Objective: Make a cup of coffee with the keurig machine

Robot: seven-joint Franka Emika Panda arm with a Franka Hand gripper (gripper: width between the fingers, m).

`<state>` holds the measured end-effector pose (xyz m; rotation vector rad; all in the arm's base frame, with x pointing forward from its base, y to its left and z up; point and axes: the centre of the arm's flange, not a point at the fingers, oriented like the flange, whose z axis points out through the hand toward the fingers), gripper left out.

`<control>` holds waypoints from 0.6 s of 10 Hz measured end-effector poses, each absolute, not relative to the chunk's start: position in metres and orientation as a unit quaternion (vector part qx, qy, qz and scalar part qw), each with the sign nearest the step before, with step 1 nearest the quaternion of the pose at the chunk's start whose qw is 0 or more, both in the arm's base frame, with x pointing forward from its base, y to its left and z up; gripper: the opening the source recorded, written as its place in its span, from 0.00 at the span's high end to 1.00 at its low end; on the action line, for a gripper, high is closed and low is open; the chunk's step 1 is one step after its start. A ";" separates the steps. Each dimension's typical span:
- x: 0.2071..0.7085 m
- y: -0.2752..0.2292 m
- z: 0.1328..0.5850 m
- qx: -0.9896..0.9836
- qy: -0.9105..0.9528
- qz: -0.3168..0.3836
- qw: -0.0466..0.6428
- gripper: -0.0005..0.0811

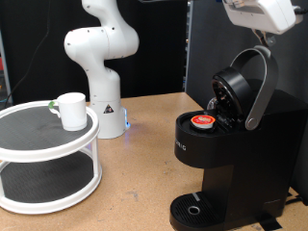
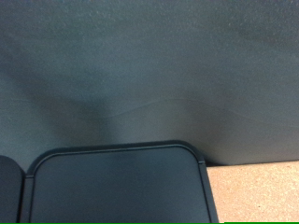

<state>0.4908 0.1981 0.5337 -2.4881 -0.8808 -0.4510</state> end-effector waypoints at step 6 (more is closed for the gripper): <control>0.498 0.189 0.527 -0.904 -0.322 -0.166 0.226 0.99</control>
